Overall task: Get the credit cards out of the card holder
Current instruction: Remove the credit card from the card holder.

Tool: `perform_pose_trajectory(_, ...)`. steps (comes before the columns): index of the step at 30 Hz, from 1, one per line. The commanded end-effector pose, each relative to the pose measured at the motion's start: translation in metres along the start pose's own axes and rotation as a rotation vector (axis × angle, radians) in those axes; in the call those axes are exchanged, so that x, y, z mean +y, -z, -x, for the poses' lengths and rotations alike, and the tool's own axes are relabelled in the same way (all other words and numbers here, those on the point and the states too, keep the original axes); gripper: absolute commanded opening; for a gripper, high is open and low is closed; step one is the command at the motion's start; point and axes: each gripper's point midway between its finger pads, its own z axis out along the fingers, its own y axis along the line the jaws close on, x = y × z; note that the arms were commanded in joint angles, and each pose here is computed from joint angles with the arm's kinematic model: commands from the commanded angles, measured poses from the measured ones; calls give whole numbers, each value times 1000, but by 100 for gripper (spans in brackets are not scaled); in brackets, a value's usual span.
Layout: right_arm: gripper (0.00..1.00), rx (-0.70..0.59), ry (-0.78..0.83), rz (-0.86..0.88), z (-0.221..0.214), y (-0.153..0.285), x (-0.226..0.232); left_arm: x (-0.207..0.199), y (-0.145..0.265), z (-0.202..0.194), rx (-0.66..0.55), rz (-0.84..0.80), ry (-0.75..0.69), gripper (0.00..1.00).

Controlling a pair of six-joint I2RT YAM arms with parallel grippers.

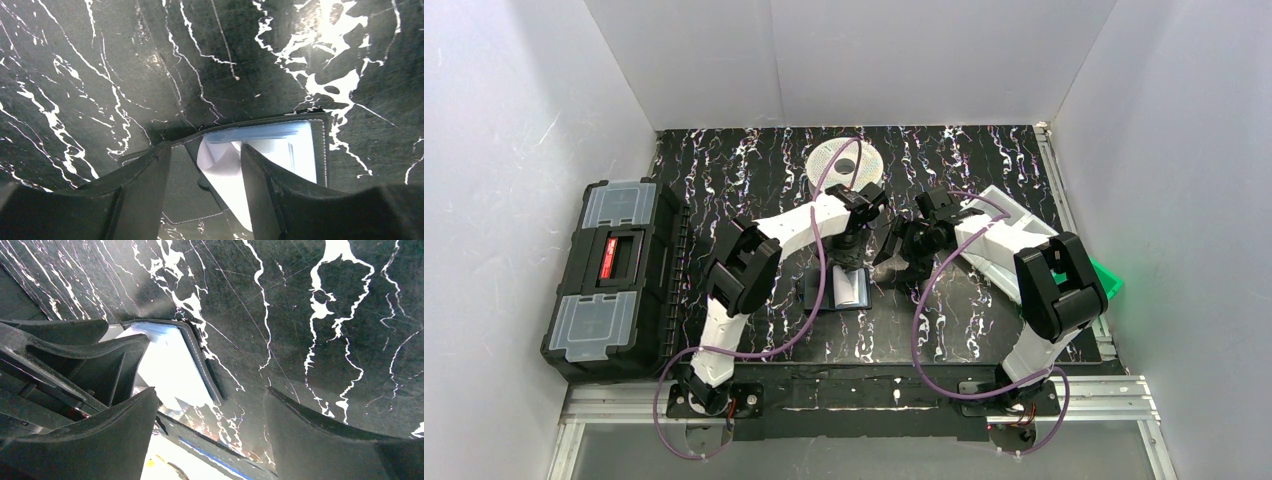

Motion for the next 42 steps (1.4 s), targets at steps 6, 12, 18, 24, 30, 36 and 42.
perform_pose_trajectory(6,83,-1,77,62,-4,1,30,28,20,-5,-40,13,44,44)
perform_pose_trajectory(12,81,35,116,71,-16,-7,44,45,21,-21,-40,6,73,38)
perform_pose_trajectory(18,80,61,149,73,-27,-14,55,50,14,-37,-28,-24,98,33)
perform_pose_trajectory(24,73,88,168,87,-33,-19,69,50,0,-47,0,-49,130,17)
perform_pose_trajectory(30,63,106,170,90,-32,-27,79,55,-10,-55,25,-64,172,4)
perform_pose_trajectory(36,54,115,171,80,-27,-37,82,55,-14,-57,40,-68,190,0)
perform_pose_trajectory(42,54,110,189,58,-20,-42,85,56,-16,-59,45,-65,191,0)
